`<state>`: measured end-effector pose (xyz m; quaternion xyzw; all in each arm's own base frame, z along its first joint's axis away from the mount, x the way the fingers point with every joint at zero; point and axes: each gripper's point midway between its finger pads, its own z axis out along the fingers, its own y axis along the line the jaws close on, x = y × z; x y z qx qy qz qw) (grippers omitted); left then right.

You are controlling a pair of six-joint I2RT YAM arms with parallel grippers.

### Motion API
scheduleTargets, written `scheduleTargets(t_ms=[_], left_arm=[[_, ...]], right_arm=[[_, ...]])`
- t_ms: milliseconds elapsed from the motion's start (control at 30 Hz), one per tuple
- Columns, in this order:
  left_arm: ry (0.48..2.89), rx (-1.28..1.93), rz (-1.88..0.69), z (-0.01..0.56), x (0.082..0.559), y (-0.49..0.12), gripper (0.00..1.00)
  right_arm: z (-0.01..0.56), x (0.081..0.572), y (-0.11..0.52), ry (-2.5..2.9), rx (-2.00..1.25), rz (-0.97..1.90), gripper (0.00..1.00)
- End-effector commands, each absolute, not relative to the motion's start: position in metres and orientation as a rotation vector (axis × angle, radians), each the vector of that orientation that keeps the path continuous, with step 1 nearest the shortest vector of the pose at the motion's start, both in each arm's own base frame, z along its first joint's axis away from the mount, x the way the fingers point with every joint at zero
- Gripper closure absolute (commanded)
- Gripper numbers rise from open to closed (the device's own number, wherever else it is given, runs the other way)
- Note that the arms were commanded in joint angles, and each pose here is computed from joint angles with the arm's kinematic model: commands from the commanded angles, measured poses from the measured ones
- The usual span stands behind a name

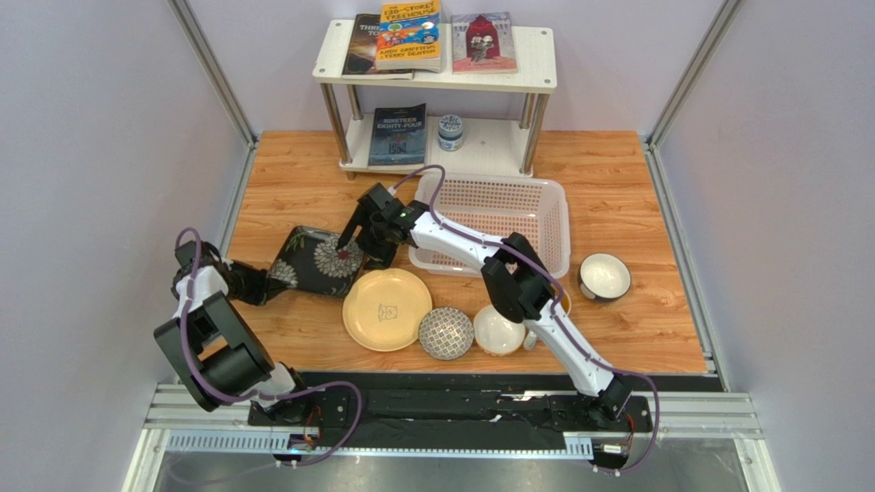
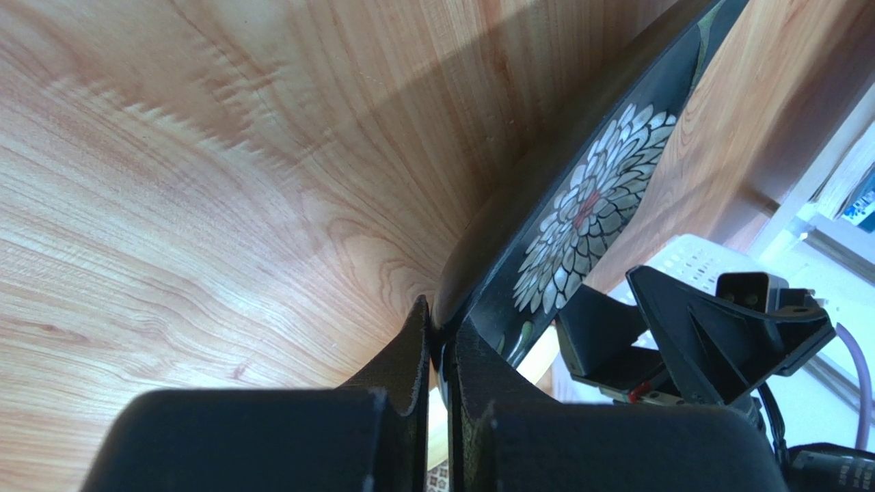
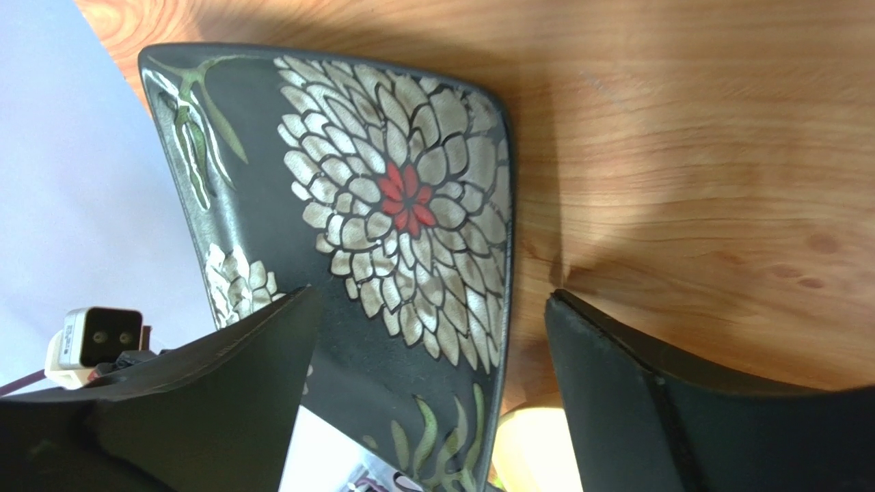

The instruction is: Place the mixed dishes into the plastic bin

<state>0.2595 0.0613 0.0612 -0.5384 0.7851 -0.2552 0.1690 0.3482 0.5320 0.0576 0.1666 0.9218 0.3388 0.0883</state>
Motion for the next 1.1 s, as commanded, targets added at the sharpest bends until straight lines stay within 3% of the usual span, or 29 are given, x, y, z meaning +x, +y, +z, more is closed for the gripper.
scheduleTargets(t_ms=[0,500,600,733,1067], left_arm=[[2.214,-1.477,-0.774,0.067,0.268,0.056,1.0],[2.291,-1.392,-0.796,0.07,0.264,0.042,1.0],[2.333,-1.363,-0.816,0.069,0.261,0.039,1.0],[2.368,-1.346,-0.815,0.063,0.255,0.036,1.0],[2.363,-1.321,-0.792,0.069,0.256,0.039,1.0]], right_arm=[[0.064,0.35,0.55,2.717,0.522,1.1,0.17],[0.059,0.341,0.555,2.707,0.532,1.139,0.44],[0.058,0.343,0.56,2.698,0.5,1.167,0.56],[0.062,0.34,0.566,2.699,0.449,1.216,0.97],[0.075,0.339,0.556,2.659,0.292,1.166,1.0]])
